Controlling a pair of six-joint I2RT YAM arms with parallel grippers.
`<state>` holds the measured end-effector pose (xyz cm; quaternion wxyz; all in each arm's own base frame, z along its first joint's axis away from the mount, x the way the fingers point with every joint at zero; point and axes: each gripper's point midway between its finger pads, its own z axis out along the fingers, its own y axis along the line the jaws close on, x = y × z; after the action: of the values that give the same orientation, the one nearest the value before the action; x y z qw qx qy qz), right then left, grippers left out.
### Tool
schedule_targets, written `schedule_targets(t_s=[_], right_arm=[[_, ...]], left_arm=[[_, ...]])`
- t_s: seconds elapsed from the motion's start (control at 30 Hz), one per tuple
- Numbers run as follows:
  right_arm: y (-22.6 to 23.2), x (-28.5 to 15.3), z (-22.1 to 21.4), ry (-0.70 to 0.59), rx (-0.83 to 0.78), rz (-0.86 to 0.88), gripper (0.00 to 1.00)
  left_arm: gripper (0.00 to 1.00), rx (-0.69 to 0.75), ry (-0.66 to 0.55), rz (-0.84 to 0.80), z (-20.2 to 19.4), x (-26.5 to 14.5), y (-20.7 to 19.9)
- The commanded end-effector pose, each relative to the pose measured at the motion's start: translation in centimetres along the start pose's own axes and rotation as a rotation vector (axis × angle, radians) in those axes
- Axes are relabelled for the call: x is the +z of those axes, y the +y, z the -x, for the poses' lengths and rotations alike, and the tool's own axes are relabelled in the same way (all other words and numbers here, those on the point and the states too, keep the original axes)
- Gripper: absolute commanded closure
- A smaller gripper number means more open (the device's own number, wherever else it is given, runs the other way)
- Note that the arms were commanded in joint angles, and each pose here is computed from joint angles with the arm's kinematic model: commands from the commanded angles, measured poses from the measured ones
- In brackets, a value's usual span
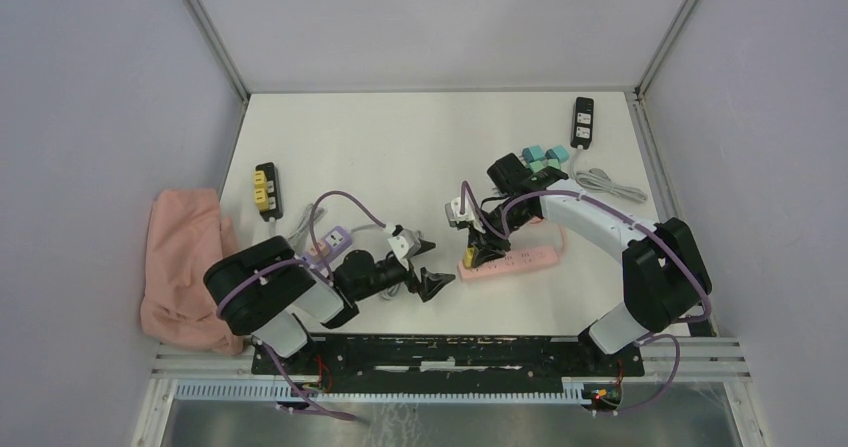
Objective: Pull the plug off the socket
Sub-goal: Remove the plug from the socket.
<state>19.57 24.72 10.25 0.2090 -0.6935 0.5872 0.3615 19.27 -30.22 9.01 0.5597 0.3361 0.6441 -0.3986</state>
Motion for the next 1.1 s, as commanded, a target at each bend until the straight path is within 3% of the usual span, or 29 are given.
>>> schedule_targets(t_s=[0.0, 0.47, 0.7, 0.9, 1.07], right_arm=[[0.3, -1.2, 2.6, -0.08, -0.011, 0.002, 1.0], [0.2, -1.4, 2.6, -0.088, -0.007, -0.003, 1.0], [0.7, -1.4, 3.0, -0.107, -0.014, 0.014, 1.0], [0.5, -1.4, 2.9, -0.1, -0.012, 0.006, 1.0], [0.2, -1.6, 2.8, -0.098, -0.008, -0.005, 1.0]], left_arm=[[0.02, 0.026, -0.131, -0.052, 3.1, 1.7, -1.0], [0.07, 0.04, -0.076, -0.197, 1.1, 4.1, -4.2], [0.1, 0.085, -0.01, -0.173, -0.4, 5.3, -3.7], [0.25, 0.076, 0.04, -0.183, -1.1, 6.1, -3.7], [0.29, 0.07, 0.048, -0.17, -1.5, 5.7, -3.5]])
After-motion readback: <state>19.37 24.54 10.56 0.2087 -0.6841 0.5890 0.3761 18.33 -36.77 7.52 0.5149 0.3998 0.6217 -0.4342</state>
